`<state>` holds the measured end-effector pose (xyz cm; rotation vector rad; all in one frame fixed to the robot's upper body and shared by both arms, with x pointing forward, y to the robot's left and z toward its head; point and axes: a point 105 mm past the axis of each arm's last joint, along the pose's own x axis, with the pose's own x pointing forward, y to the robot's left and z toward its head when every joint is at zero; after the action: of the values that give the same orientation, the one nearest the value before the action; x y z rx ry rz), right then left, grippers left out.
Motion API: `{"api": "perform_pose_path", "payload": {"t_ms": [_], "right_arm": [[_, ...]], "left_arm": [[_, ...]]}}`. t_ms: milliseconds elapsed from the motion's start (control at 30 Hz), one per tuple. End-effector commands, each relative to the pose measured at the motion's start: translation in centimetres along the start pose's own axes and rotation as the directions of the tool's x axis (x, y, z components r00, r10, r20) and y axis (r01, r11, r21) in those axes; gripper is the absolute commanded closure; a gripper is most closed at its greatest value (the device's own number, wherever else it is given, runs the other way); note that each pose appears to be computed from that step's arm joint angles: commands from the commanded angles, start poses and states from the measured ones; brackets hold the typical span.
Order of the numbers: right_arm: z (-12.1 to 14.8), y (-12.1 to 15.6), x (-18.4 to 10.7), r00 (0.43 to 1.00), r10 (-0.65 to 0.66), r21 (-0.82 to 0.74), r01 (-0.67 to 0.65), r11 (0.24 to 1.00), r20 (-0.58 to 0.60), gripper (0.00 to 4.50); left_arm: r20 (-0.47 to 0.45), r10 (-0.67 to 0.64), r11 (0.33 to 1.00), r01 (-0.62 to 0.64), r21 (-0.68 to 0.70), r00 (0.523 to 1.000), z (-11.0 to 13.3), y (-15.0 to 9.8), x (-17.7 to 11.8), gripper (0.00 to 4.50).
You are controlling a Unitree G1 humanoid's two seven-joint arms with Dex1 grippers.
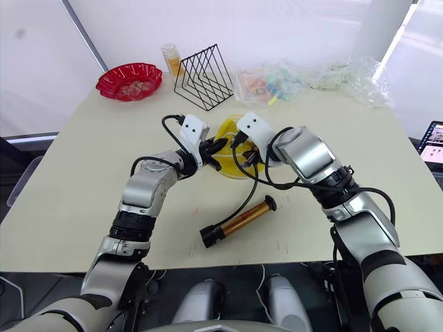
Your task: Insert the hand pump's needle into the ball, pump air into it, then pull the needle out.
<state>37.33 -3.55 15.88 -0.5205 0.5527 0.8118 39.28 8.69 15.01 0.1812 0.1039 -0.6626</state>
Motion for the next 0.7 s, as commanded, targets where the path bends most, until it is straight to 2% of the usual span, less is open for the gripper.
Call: {"api": "perform_pose_path", "payload": {"t_ms": [33, 700], "right_arm": [[1.7, 1.2, 0.3, 0.998, 0.061, -0.076, -0.060, 0.995, 0.021, 4.17], [0.9, 1.7, 2.8, 0.990, 0.116, -0.155, -0.126, 0.980, -0.074, 4.17]], "left_arm": [[-0.043, -0.117, 0.993, 0.117, -0.022, 0.992, -1.4, -2.7, 0.8, 4.50], [-0.036, -0.109, 0.994, 0.108, -0.027, 0.993, -1.2, -2.6, 0.8, 4.50]]}}
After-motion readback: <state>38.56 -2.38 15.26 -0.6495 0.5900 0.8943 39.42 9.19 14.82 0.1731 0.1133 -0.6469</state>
